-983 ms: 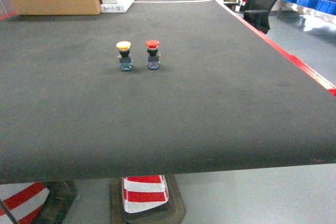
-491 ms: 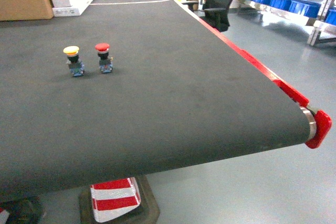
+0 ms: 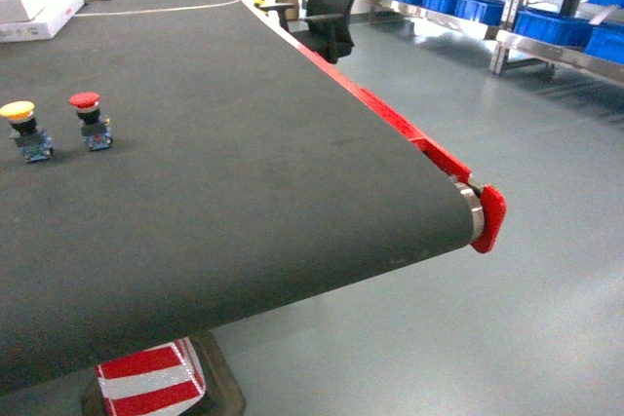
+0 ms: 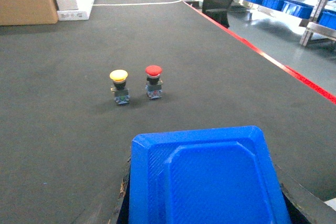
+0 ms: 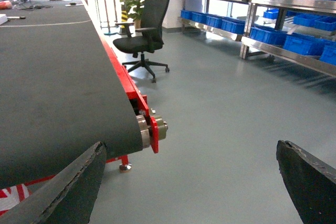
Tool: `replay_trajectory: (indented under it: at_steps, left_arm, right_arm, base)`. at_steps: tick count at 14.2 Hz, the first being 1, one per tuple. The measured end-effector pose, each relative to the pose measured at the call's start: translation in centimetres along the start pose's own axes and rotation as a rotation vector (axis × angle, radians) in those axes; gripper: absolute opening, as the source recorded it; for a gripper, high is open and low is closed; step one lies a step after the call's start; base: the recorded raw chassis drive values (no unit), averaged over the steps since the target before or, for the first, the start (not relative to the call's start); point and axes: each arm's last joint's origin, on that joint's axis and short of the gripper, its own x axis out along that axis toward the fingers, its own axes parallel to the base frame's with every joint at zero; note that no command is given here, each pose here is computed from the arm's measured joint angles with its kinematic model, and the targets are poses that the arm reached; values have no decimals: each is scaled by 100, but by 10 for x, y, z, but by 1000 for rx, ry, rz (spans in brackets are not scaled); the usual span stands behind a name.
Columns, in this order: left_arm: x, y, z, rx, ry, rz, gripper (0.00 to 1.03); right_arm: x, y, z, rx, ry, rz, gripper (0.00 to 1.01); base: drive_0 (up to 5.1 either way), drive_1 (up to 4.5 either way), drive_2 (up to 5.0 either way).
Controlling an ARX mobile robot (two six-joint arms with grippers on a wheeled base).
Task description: Pick blue part to blue bin on bottom shelf
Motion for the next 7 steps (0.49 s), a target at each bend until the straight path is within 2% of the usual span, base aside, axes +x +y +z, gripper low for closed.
replay_trajectory:
  at_steps: [7]
  left_arm:
    - [0,0,0,0,0,0,45]
  right_arm:
    - [0,0,0,0,0,0,98]
  base:
    - [-158,-158,-158]
